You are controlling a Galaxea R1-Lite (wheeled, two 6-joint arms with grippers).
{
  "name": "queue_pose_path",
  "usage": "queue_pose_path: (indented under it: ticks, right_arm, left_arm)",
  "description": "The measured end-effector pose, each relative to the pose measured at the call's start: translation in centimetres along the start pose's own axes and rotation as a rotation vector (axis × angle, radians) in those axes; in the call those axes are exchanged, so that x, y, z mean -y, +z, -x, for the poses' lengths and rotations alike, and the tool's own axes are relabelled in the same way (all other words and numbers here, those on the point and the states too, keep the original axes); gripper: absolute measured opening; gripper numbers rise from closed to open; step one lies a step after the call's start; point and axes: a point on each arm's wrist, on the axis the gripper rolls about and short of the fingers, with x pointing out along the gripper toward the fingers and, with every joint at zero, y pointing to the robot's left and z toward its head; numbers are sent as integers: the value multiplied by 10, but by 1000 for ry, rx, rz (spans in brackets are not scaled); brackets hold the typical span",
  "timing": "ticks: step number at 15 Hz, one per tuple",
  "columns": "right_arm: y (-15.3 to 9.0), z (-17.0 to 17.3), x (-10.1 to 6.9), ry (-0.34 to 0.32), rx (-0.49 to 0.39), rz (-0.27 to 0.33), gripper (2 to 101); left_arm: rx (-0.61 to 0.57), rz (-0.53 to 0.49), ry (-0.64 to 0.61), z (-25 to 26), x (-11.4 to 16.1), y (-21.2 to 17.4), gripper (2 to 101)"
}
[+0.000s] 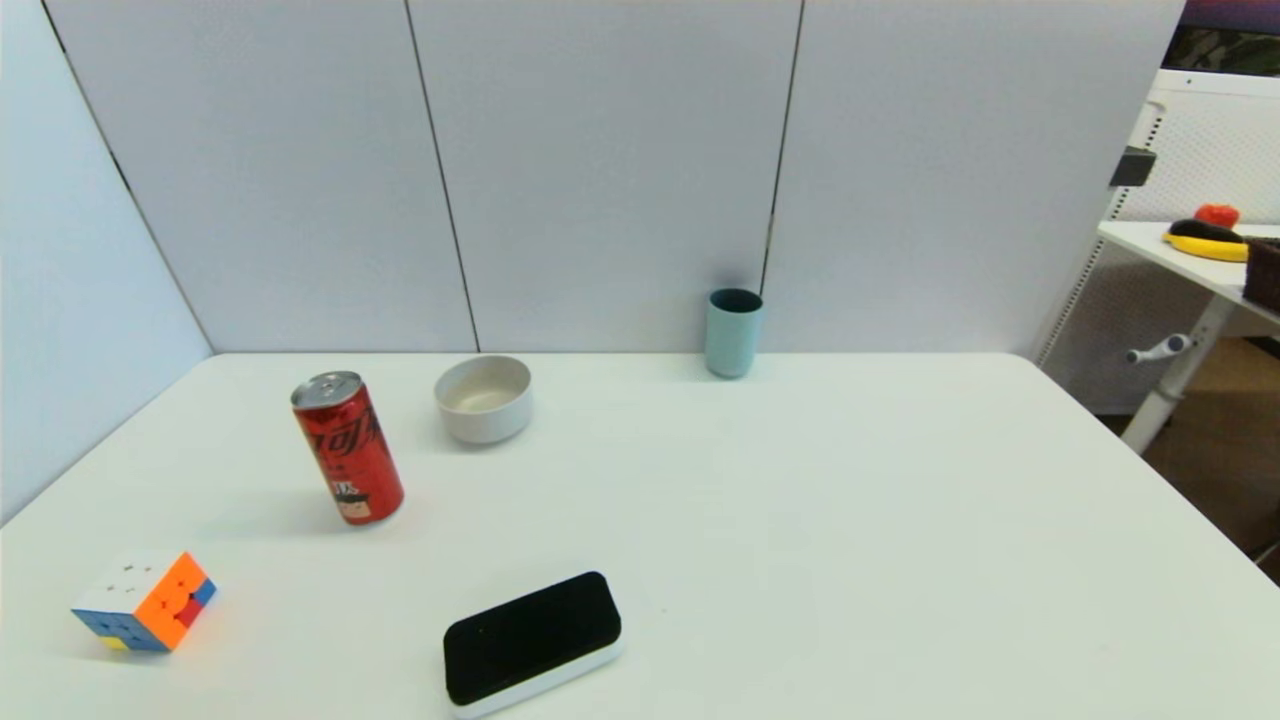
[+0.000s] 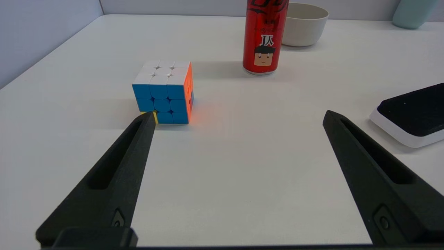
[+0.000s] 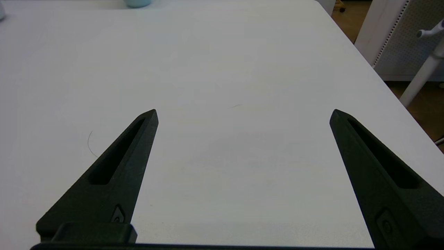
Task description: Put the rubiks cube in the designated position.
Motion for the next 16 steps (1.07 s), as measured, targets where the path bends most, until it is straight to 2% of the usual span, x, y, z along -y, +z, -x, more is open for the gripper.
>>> queue_pose_path:
  ticks: [16]
  right_arm:
    - [0, 0, 0, 0, 0, 0, 980]
  left_arm:
    - [0, 1, 0, 0, 0, 0, 979]
